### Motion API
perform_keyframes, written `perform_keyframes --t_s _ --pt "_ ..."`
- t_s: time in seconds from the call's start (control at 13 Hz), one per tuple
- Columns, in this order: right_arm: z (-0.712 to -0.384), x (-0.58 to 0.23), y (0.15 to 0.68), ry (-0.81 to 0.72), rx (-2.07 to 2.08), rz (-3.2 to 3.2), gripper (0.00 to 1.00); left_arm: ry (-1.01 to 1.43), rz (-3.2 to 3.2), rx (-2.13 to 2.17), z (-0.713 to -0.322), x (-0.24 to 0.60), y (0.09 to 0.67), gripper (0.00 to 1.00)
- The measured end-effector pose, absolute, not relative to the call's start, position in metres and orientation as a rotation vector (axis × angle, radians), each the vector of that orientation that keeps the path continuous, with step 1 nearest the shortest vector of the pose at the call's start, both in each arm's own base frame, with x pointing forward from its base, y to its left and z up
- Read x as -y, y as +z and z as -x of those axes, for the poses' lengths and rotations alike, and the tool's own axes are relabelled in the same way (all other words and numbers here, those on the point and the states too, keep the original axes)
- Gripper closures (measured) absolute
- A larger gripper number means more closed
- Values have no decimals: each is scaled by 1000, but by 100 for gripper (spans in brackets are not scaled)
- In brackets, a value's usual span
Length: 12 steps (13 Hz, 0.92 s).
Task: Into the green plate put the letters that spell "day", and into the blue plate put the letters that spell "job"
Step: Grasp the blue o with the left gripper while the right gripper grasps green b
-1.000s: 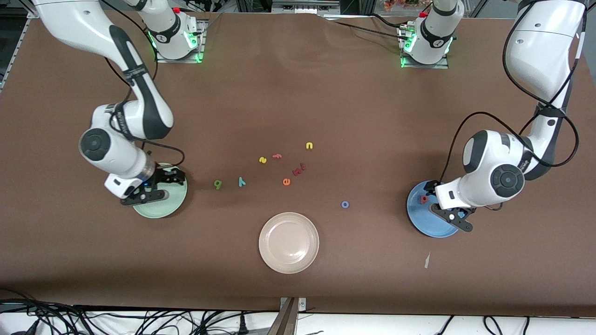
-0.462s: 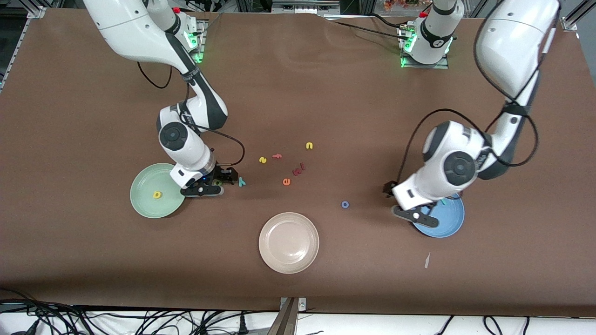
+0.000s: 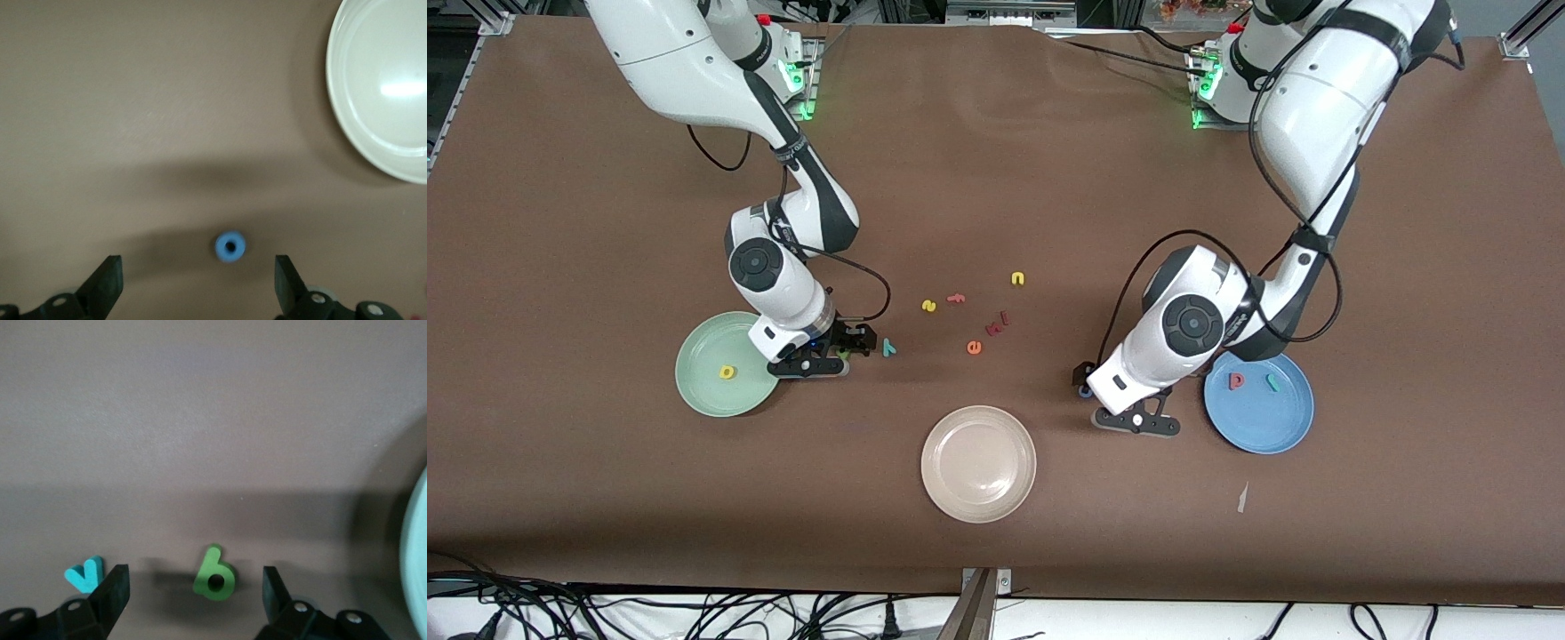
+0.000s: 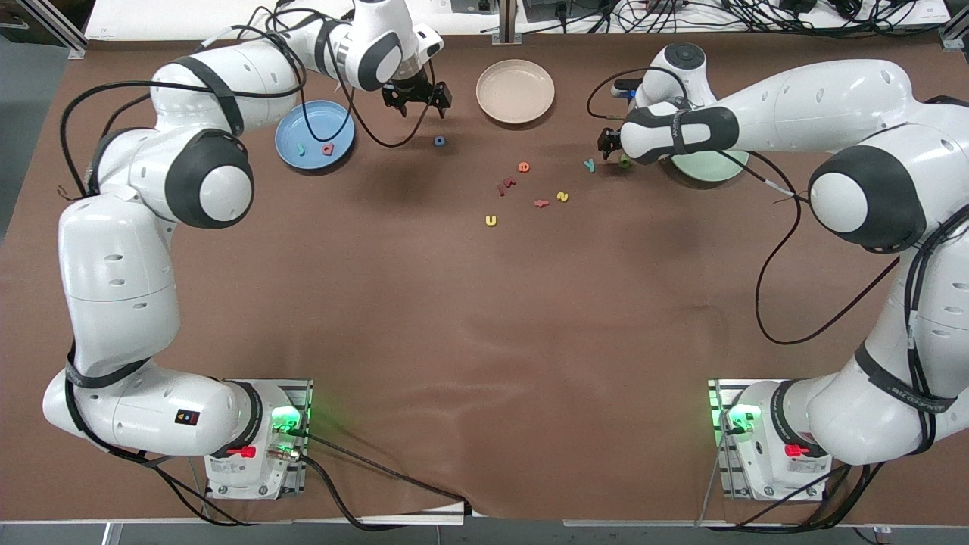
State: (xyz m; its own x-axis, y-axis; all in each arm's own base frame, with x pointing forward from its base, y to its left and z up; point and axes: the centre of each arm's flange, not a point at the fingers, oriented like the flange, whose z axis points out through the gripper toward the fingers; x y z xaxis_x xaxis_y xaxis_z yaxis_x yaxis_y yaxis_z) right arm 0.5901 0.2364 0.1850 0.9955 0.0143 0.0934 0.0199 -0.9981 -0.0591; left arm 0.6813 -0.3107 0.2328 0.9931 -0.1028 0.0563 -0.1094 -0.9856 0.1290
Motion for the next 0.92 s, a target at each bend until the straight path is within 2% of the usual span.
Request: perform_keyframes --t_s 0.08,0.15,0.31,0.38,0.46,0.54,0.62,0.69,0.77,0.85,0.92 --pt "-585 -234 179 -148 27 3077 21 92 -2991 161 -682 315 222 0" --pt "-580 -233 173 -144 31 3079 21 93 -2986 170 -679 320 213 0" --pt "-579 -230 171 -150 34 3080 35 80 -2989 194 -672 331 204 4" --pt "-579 -230 172 -151 36 3080 37 81 -2993 202 -671 333 203 4" --pt "-579 -230 173 -155 37 3079 44 85 -3002 217 -671 334 202 11" --pt "-578 -230 173 -155 41 3079 45 91 -3022 247 -669 333 197 11" --pt "-578 -230 174 -157 45 3079 52 88 -3038 273 -667 332 190 17" --pt "-578 -230 174 -156 49 3079 52 77 -3050 291 -664 331 183 17" --pt "-578 -231 175 -159 52 3078 59 64 -3053 294 -662 331 177 22" --pt "-578 -231 175 -158 56 3078 59 57 -3054 294 -661 331 174 23" --pt "-578 -231 176 -161 65 3077 66 55 -3055 295 -661 331 173 26"
